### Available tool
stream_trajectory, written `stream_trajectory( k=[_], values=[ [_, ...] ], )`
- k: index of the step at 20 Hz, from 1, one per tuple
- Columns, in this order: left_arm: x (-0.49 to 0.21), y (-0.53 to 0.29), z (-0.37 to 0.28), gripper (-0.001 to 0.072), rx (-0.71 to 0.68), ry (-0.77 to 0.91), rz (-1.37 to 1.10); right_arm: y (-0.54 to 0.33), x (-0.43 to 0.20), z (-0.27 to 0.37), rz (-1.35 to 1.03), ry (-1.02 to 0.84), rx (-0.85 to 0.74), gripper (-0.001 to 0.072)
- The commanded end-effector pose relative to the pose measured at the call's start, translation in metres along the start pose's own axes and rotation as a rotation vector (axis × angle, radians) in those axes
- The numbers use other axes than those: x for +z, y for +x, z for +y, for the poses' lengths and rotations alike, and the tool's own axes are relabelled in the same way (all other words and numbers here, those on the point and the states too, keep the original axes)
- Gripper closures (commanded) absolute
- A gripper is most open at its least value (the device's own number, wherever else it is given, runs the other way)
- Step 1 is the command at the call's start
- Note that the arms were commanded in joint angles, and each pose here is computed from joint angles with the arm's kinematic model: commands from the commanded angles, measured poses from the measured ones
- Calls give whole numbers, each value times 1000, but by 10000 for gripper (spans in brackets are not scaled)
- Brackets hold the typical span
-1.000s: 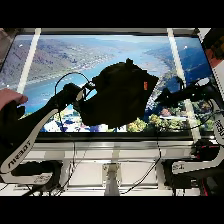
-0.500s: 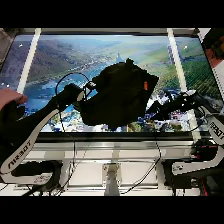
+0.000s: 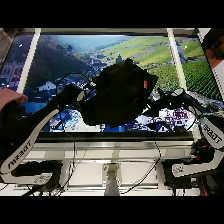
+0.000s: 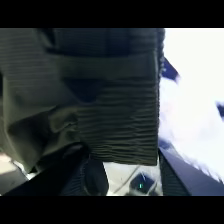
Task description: Fold the clothes and pants, and hang the long-sleeved shirts on hangers.
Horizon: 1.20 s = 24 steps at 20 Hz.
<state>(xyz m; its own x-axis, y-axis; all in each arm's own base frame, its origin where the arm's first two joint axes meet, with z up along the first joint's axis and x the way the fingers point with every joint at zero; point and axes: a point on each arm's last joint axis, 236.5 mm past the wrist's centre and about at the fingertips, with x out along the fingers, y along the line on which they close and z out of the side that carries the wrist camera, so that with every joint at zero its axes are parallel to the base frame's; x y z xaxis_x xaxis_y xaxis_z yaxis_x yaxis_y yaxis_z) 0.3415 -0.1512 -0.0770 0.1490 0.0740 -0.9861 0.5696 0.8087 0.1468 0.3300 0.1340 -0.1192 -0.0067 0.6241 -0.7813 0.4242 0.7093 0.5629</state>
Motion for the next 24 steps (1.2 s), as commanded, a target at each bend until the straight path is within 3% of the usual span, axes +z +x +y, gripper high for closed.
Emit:
stream_trajectory(
  k=[1,3,4,5,10,15,24],
  values=[
    [0,0,0,699,0,0,0,5,9,2,-49,-2,-15,383],
    [0,0,0,699,0,0,0,4,10,6,-54,2,-1,510],
    [0,0,0,699,0,0,0,3,9,8,-55,1,4,676],
    [0,0,0,699,1,0,0,1,8,9,-49,-6,6,698],
    [1,-8,4,699,12,1,-18,-45,30,15,-157,-62,-7,703],
    [2,-25,13,699,49,16,-50,-129,52,-30,-291,-1,-65,705],
    [14,-31,-30,698,41,227,-85,-147,7,-96,-110,37,-252,704]
  ],
)
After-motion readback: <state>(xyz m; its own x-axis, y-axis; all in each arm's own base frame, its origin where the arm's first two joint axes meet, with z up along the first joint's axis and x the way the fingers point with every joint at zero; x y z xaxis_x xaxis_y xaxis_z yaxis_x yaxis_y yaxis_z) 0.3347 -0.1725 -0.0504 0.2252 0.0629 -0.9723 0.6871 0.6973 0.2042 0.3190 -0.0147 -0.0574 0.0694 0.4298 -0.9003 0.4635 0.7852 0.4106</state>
